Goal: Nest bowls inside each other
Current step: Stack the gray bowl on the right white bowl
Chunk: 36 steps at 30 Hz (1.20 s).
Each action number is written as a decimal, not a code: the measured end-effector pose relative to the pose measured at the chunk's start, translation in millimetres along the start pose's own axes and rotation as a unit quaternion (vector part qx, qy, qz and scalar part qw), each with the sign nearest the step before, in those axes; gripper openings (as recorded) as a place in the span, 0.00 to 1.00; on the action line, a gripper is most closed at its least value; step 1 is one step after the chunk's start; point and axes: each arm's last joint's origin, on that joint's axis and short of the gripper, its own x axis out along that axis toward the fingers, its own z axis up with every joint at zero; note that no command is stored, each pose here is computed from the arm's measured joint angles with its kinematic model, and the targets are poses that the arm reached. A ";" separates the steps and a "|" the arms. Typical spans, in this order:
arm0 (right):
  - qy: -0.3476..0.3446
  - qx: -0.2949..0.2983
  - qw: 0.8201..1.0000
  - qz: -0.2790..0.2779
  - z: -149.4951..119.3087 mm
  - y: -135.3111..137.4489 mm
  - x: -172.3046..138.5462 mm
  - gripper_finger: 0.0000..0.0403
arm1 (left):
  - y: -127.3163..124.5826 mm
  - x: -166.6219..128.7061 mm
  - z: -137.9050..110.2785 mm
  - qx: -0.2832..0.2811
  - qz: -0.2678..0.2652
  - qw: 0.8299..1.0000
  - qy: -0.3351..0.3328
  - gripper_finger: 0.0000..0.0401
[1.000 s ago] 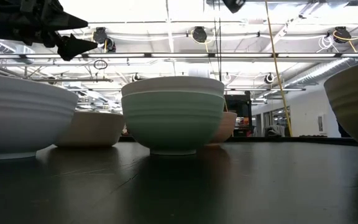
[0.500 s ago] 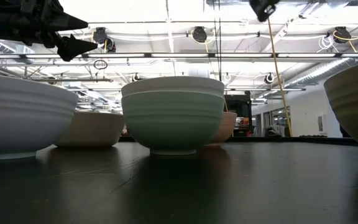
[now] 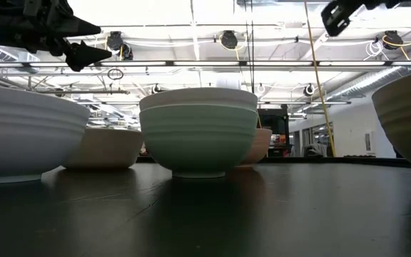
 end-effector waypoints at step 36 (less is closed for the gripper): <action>-0.037 0.015 0.992 -0.118 -71.9 -19.8 -27.4 0.00 | 0.1 0.0 -0.6 0.004 0.001 1.000 0.003 0.98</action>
